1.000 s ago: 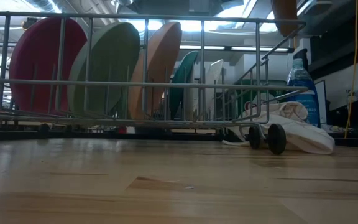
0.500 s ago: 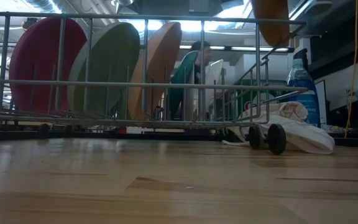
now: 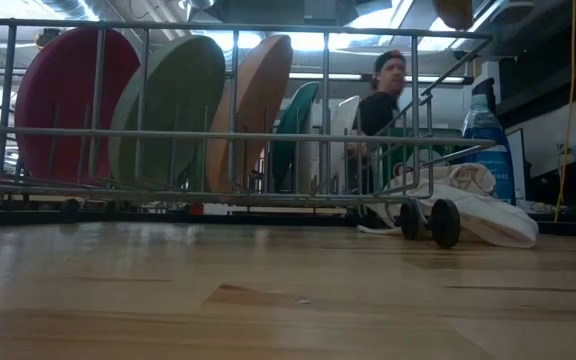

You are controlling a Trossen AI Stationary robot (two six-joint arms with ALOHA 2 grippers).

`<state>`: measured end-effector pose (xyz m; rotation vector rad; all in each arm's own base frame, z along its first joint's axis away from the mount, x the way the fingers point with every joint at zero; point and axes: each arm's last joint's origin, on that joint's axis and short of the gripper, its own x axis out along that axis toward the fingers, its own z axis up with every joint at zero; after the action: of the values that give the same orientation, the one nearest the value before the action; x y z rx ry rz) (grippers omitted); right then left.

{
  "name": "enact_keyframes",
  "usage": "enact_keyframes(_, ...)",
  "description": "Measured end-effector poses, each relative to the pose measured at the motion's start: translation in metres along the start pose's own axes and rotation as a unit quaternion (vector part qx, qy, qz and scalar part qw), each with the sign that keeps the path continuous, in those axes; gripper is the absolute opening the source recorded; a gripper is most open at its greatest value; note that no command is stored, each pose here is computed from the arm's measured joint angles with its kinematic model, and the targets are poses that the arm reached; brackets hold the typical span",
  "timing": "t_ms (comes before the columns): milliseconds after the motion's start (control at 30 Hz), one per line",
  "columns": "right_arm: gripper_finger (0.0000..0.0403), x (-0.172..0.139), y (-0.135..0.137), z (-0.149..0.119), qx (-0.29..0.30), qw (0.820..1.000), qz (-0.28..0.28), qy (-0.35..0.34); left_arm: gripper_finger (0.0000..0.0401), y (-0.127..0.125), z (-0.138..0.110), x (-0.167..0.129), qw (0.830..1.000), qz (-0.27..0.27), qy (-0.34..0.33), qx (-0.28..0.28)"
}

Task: Sort dishes
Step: Put the brown plate in the dish rack

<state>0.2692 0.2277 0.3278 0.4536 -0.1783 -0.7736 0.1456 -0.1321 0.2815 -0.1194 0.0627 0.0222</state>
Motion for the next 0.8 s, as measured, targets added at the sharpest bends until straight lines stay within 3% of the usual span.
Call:
enact_keyframes(200, 0.0017, 0.004, 0.006, 0.026, -0.051, 0.999, -0.008, 0.004, 0.0184, 0.000, 0.000, 0.000, 1.000, 0.001, 0.000, 0.000)
enact_keyframes(400, 0.0017, 0.024, 0.009, 0.040, -0.056, 0.998, -0.037, -0.001, 0.0184, 0.000, 0.000, 0.000, 1.000, 0.002, 0.000, 0.000)
enact_keyframes(667, 0.0017, 0.048, 0.018, 0.012, -0.052, 0.996, -0.068, 0.001, 0.0184, 0.000, 0.000, 0.000, 1.000, 0.002, -0.001, 0.000)
enact_keyframes(800, 0.0017, 0.053, 0.031, -0.017, -0.043, 0.995, -0.074, 0.053, 0.0184, 0.000, 0.000, 0.000, 1.000, 0.002, -0.001, 0.010)
